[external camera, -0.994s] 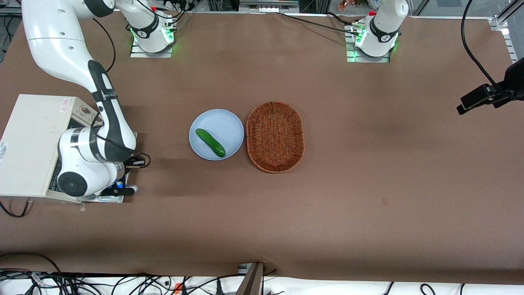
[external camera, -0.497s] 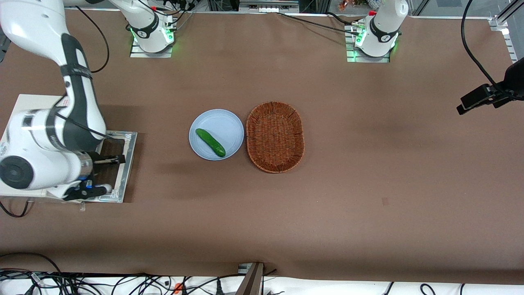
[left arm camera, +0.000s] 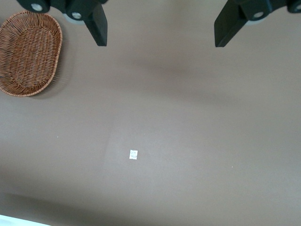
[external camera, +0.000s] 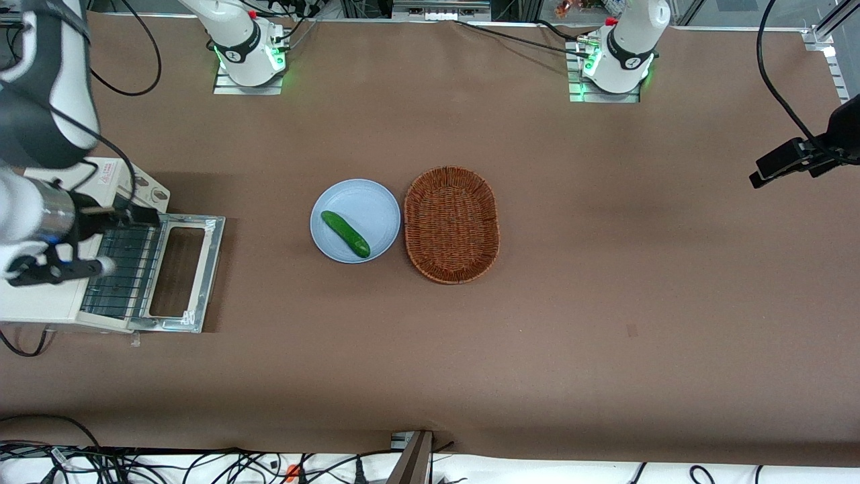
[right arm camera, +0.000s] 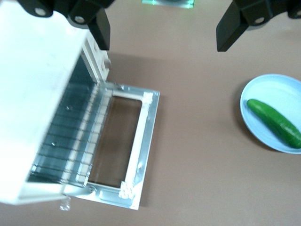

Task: Open oven door with right arm only

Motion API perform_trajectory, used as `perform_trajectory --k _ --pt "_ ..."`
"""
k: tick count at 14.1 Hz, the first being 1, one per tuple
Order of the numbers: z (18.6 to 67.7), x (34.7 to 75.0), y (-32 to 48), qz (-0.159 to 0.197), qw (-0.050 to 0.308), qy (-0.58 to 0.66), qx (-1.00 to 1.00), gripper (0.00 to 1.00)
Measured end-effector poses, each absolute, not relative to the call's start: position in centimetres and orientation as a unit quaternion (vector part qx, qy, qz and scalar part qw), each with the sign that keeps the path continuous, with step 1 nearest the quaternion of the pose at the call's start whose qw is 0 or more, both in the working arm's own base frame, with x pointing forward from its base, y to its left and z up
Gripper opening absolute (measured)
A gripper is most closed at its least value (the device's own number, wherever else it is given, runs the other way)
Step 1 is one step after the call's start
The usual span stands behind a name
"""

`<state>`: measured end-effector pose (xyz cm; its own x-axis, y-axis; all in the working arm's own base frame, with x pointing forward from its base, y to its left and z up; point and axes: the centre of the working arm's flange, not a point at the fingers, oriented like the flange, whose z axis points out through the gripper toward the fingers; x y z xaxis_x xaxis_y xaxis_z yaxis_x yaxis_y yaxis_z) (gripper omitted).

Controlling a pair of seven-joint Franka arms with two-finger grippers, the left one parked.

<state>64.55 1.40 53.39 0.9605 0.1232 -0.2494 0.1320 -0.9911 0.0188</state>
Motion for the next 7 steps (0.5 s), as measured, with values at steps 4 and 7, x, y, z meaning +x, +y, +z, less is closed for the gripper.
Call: perform_trajectory --k 4,7 --pt "60.0 60.2 0.3 -0.128 0.019 0.052 0.99 1.0" --pt "62.9 57.7 -0.3 -0.117 0.019 0.047 0.992 1.0"
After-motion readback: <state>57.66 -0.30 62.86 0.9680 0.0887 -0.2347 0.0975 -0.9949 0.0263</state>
